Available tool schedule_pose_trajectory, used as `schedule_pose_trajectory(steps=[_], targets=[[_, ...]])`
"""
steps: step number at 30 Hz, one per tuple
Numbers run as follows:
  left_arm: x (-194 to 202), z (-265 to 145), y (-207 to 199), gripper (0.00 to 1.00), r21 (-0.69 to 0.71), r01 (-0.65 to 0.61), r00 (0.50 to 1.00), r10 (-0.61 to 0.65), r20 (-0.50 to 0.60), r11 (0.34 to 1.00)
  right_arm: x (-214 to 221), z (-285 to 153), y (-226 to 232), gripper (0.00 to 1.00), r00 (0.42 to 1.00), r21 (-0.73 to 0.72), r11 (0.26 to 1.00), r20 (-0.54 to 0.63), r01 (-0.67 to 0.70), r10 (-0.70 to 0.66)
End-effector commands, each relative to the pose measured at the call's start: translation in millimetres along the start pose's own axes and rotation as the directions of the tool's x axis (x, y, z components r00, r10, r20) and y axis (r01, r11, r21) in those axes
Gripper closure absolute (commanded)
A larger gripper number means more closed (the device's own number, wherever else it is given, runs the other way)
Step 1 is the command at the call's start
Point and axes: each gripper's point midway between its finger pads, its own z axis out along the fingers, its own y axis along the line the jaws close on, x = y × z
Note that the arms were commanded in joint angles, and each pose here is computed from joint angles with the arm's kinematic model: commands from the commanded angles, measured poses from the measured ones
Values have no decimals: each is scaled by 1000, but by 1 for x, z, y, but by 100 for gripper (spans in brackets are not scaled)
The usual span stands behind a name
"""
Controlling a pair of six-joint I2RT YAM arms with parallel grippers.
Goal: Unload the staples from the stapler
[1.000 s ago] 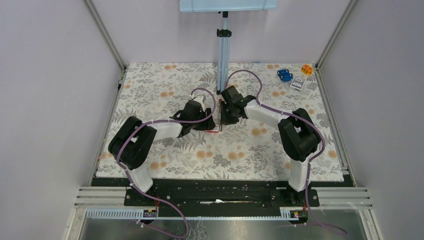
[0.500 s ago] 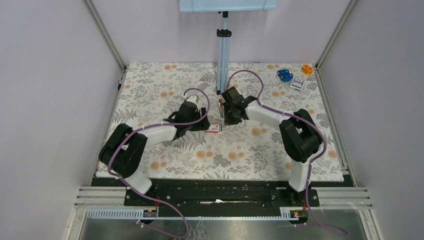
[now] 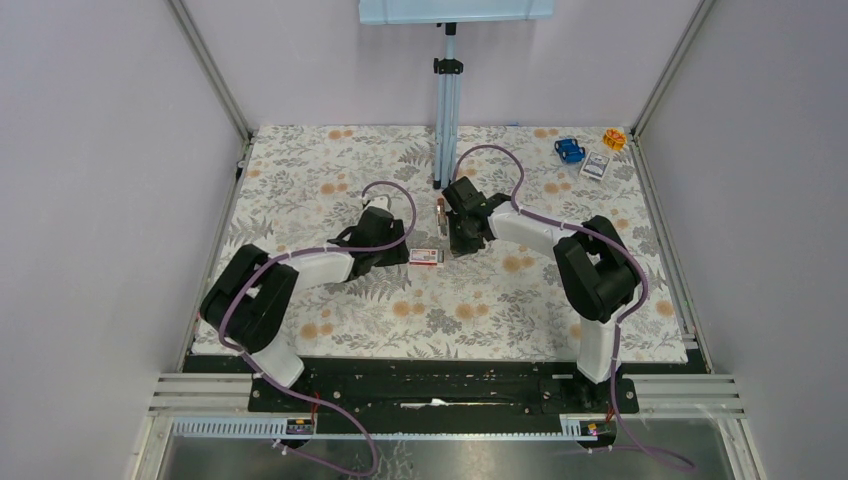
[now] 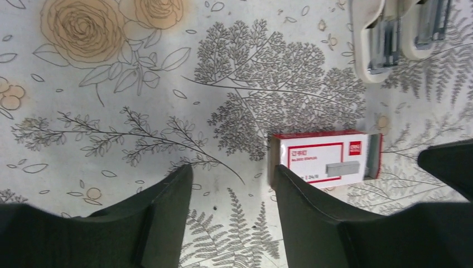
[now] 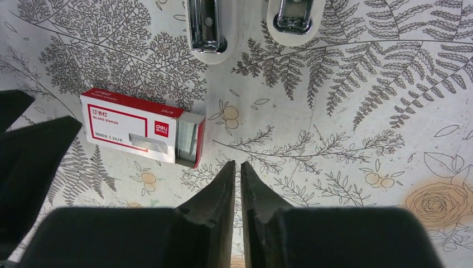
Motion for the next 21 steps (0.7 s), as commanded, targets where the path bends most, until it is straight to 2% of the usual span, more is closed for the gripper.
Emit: schedule_pose_trajectory(steps=[1, 3, 8, 13, 21], targets=[[-20, 5, -1, 44, -20, 13, 998, -12, 59, 1000, 2, -2, -2, 87, 1000, 19, 999, -1, 27, -27], [-18, 8, -1, 52, -22, 11, 998, -10, 56, 1000, 3, -1, -1, 88, 1000, 12, 1000, -5, 26, -26], [-14, 13, 4, 82, -35, -2, 999, 4, 48, 999, 3, -1, 2, 90, 1000, -2, 1000, -4, 16, -16], [-8, 18, 5, 100, -32, -18, 999, 19, 37, 999, 4, 1, 4, 92, 1000, -14, 1000, -11, 7, -7], [4, 28, -5, 100, 24, -24, 1000, 24, -7, 999, 9, 6, 9, 99, 999, -36, 999, -26, -19, 18]])
